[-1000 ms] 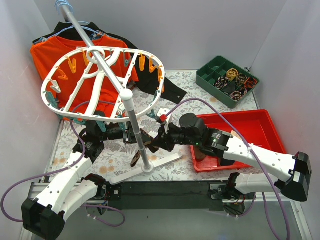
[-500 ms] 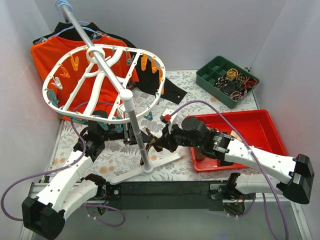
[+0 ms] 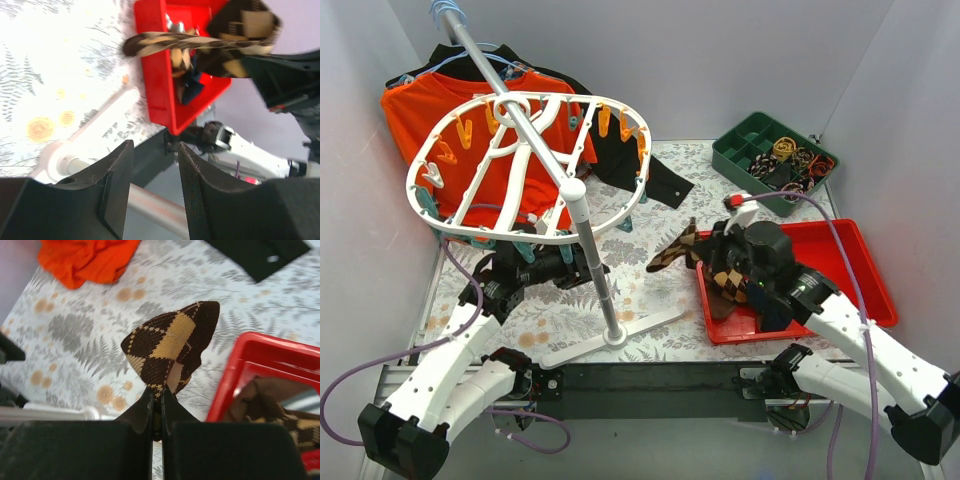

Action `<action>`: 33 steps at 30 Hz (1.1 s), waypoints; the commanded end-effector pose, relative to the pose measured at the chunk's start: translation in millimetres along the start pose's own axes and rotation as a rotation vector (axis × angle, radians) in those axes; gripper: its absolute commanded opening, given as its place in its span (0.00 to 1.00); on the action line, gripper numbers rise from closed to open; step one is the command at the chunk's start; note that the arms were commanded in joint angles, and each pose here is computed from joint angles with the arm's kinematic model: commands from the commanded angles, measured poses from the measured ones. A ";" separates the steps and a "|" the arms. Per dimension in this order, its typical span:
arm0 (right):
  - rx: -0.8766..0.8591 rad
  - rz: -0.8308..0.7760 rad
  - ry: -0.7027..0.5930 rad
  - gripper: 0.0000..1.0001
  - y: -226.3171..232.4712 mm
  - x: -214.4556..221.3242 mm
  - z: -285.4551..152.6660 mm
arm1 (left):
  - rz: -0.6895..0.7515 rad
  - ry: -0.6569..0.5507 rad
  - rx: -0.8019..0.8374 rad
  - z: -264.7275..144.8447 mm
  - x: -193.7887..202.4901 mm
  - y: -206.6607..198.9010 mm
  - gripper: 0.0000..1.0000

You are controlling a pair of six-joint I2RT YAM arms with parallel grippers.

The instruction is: Remove the socks clipped to the hanger

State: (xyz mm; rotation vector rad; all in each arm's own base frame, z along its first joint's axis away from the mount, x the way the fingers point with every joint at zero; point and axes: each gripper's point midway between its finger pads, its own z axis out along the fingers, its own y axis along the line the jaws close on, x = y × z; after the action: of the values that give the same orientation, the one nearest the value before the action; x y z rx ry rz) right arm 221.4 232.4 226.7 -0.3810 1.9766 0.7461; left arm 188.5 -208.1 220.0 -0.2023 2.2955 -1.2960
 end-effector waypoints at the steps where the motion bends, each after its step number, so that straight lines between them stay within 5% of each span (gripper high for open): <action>1: 0.213 0.107 -0.096 0.01 -45.6 -18.0 -27.4 | -0.015 -0.143 -0.105 -12.8 -19.3 10.3 0.39; 12: 0.665 0.320 -0.270 0.01 -126.2 -1.3 -101.8 | -0.061 -0.160 -0.088 -18.6 -13.7 10.3 0.40; 28: 0.702 0.659 -0.209 0.10 -146.4 101.1 -82.4 | -0.152 -0.194 0.009 -25.8 8.7 19.9 0.39; 31: 0.708 0.627 -0.223 0.17 -147.7 94.7 -87.7 | -0.155 -0.199 0.022 -26.0 7.5 17.6 0.39; 33: 0.713 0.596 -0.236 0.41 -146.0 81.6 -94.3 | -0.149 -0.194 0.025 -24.9 6.5 15.8 0.39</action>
State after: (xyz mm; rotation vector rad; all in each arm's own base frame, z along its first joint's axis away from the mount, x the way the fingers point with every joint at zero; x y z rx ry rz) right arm 191.4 70.5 114.0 0.6792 2.0532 0.3649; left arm 169.9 -180.5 209.1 -0.4805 2.1536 -1.2914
